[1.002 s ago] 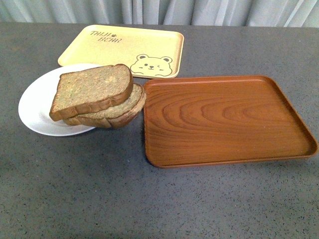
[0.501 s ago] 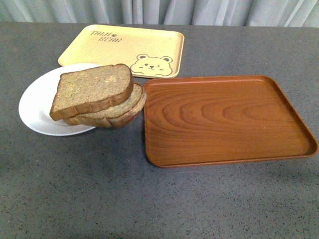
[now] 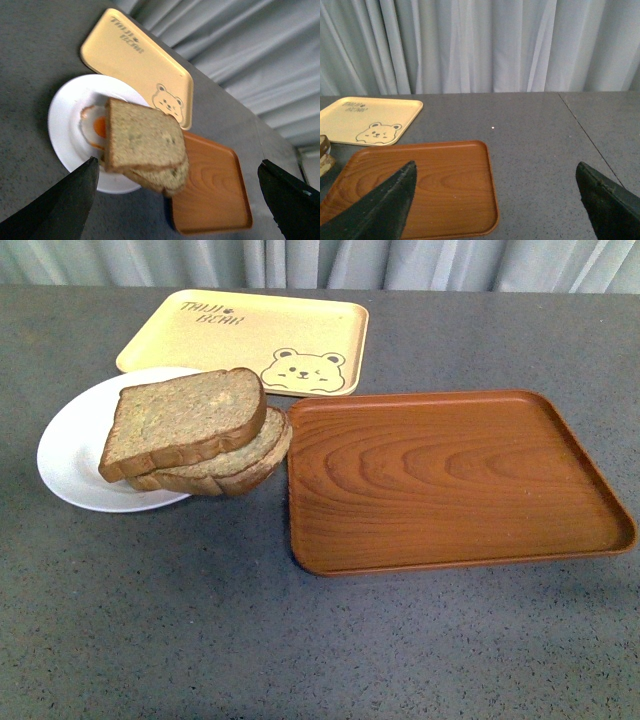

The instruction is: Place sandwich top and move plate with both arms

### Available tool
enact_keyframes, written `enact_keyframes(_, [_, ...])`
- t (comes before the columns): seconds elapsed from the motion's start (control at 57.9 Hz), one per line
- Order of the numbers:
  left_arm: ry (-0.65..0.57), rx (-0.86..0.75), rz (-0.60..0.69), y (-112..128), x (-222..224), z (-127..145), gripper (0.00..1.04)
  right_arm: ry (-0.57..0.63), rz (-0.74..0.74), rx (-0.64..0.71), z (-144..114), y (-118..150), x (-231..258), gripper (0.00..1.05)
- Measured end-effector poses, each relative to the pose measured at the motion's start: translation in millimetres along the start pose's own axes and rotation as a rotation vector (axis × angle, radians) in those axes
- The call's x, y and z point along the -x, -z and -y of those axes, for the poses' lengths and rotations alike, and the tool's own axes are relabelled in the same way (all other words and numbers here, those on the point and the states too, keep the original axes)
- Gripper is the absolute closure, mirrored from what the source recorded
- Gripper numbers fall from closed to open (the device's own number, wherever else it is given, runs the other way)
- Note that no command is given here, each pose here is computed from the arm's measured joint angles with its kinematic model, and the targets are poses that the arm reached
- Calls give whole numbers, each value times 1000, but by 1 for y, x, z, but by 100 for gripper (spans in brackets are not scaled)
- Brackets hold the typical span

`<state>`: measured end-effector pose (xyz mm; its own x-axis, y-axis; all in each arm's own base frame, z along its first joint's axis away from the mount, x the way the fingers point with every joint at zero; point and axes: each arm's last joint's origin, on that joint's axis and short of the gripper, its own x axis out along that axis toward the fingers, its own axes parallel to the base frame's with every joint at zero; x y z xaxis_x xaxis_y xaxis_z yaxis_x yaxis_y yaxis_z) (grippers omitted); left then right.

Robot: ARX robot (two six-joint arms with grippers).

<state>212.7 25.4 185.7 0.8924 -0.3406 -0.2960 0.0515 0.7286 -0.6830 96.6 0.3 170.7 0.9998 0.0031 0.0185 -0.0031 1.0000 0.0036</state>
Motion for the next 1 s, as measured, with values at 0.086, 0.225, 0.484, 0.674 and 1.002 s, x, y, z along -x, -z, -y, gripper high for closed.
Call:
enact_keyframes(0.086, [-56,67,-14,-5,-27,-20,9,0,0,0,0,0,0,9])
enact_keyframes(0.225, [-140,170,-47,2,-56,-54,9,-1,0,0,0,0,0,9])
enact_keyframes(0.484, [-248,273,-58,15,-78,-95,9,0,0,0,0,0,0,9])
enact_keyframes(0.674, [-271,302,-83,28,-94,-102,9,0,0,0,0,0,0,9])
enact_keyframes(1.002, [-230,386,-109,50,-125,-91,9,0,0,0,0,0,0,9])
